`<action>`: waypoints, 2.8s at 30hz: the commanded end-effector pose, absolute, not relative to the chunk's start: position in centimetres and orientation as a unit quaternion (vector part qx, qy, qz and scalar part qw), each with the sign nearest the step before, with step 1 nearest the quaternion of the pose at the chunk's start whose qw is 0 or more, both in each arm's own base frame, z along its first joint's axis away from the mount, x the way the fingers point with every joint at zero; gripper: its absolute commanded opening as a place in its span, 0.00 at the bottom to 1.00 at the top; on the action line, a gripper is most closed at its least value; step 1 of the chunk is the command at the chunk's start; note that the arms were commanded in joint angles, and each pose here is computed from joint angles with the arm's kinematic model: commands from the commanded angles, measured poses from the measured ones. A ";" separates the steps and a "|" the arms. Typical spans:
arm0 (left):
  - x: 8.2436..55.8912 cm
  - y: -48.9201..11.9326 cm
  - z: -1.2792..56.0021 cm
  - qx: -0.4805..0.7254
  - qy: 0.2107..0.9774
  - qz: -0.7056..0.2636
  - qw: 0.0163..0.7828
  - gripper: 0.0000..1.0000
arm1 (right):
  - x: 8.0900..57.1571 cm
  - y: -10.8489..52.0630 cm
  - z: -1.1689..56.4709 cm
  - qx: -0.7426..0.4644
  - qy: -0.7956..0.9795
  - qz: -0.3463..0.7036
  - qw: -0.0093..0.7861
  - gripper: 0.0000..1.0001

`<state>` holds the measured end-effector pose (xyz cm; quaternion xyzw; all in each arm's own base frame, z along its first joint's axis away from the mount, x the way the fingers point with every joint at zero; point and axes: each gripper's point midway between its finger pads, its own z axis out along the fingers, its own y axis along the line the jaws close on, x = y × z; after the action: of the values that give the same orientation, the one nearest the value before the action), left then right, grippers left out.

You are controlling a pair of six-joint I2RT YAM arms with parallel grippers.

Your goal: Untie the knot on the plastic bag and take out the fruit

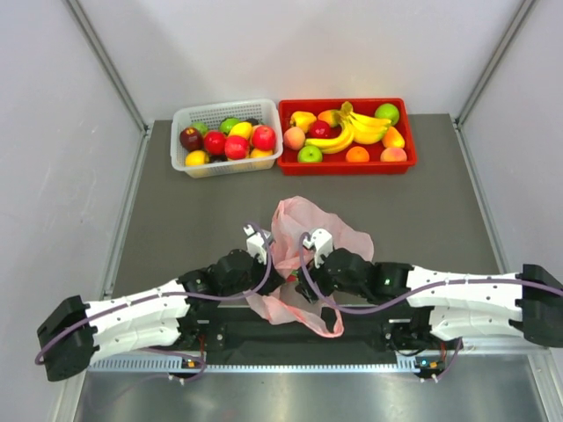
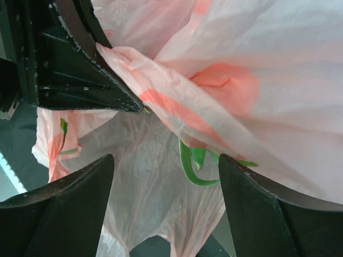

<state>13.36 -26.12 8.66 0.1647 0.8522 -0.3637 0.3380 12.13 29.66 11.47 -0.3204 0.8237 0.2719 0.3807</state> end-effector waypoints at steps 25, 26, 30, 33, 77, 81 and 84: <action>14.9 -23.1 8.1 0.080 0.853 -0.326 0.400 0.00 | 14.6 34.9 7.0 -0.340 0.833 0.204 0.386 0.64; 15.0 -23.2 8.3 0.080 0.851 -0.328 0.402 0.00 | 14.4 34.9 6.4 -0.342 0.836 0.202 0.379 0.59; 15.0 -23.8 8.7 0.085 0.844 -0.340 0.405 0.00 | 14.8 34.4 5.7 -0.336 0.842 0.184 0.380 0.52; 15.0 -24.1 8.6 0.090 0.846 -0.340 0.400 0.00 | 15.5 32.5 5.8 -0.318 0.856 0.139 0.384 0.59; 14.7 -25.3 8.7 0.106 0.843 -0.356 0.390 0.00 | 12.6 34.1 9.5 -0.357 0.825 0.228 0.373 0.47; 14.7 -25.5 8.7 0.110 0.843 -0.355 0.389 0.00 | 13.2 33.5 9.4 -0.356 0.828 0.207 0.380 0.48; 14.7 -25.5 8.8 0.111 0.843 -0.356 0.389 0.00 | 13.5 33.2 9.3 -0.355 0.830 0.195 0.384 0.49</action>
<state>14.66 -25.07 8.18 0.1072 0.8494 -0.3460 0.3838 12.36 32.78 7.25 -0.3664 0.8365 0.1980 0.3562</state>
